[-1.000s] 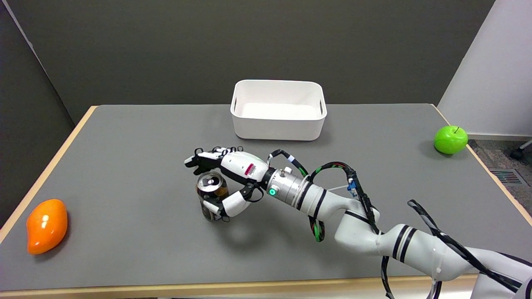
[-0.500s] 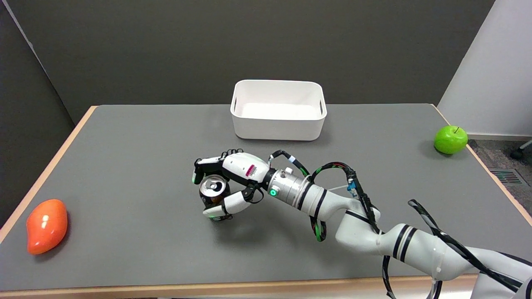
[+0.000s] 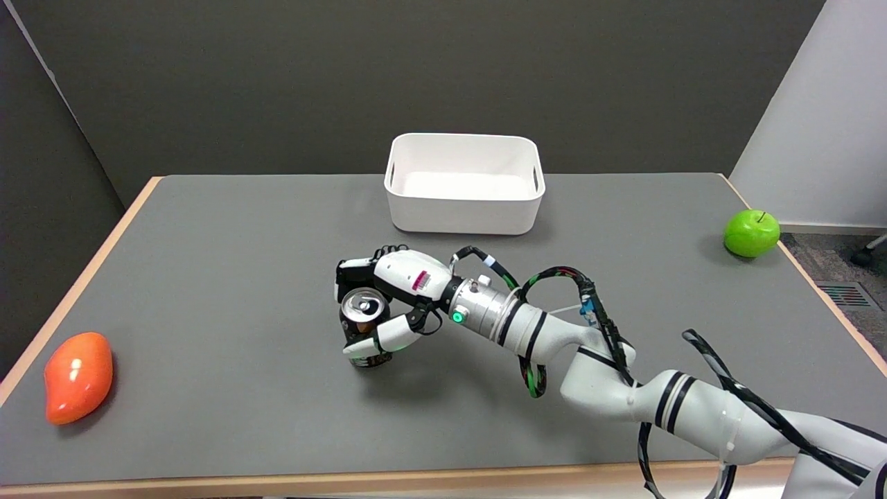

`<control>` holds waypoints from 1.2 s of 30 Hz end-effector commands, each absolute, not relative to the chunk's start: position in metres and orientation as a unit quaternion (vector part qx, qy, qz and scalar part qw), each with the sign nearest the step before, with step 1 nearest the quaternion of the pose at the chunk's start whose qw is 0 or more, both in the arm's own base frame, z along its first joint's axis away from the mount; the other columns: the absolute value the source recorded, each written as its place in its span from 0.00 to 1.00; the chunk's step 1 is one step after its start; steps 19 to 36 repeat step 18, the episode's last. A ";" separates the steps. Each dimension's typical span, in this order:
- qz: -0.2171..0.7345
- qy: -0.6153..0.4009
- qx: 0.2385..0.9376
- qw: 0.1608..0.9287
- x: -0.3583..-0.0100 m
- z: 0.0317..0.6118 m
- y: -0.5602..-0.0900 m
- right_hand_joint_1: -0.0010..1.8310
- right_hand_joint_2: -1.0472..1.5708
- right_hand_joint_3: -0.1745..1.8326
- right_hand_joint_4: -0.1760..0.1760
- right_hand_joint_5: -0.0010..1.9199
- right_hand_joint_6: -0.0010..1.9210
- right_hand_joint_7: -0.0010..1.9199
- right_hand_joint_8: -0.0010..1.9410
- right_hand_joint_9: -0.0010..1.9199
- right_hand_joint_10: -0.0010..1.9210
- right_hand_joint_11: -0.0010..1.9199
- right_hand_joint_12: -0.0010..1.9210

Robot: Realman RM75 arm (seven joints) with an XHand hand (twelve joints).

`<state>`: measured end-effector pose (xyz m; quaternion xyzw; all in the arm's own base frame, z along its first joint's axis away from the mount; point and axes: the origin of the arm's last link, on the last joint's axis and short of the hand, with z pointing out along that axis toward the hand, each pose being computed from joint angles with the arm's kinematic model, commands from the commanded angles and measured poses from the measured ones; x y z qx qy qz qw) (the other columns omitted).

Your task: Pick up the black can.

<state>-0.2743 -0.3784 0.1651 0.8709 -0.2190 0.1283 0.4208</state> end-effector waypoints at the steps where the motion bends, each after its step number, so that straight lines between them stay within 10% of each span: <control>1: 0.172 -0.108 0.880 0.429 -0.203 0.180 -0.403 0.74 0.83 0.18 0.00 0.31 0.80 0.45 0.65 0.41 0.73 0.42 0.89; 13: 0.208 0.087 0.831 0.509 -0.064 0.222 -0.459 0.74 0.82 0.22 0.00 0.32 0.81 0.47 0.65 0.38 0.74 0.41 0.89; 36: 0.154 0.101 0.789 0.587 -0.052 0.255 -0.501 0.74 0.82 0.22 0.00 0.31 0.81 0.47 0.65 0.38 0.74 0.41 0.89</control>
